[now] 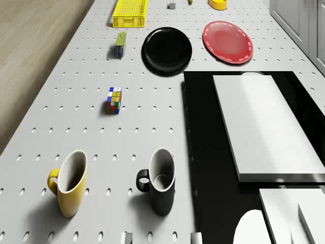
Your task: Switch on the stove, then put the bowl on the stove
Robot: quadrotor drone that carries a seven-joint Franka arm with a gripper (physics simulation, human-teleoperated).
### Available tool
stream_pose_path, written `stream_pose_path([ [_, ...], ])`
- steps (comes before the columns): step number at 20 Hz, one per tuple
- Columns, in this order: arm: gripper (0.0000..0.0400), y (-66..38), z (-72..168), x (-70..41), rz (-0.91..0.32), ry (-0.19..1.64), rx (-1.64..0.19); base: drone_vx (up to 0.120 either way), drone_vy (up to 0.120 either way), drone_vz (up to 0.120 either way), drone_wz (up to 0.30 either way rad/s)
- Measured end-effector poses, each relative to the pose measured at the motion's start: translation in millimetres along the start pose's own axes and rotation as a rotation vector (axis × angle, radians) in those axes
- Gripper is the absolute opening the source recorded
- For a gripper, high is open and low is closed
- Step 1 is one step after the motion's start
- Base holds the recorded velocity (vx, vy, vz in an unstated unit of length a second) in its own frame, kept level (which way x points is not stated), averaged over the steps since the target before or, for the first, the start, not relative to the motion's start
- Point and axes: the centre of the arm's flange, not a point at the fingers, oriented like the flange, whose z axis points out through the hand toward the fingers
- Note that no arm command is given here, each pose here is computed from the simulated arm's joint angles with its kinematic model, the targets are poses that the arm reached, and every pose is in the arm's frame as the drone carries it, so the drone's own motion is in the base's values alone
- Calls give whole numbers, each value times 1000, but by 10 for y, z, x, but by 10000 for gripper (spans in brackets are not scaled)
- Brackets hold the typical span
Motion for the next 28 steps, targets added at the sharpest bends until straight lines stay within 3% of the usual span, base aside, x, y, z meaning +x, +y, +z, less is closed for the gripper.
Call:
stream_pose_path([
  [8, 400, 20, -557, -19, 0, 4, 4, 0, 0, 0, 0],
  [13, 400, 7, -781, -7, 0, 7, 7, 0, 0, 0, 0],
  [28, 400, 3, -930, -4, 0, 16, 15, 0, 0, 0, 0],
])
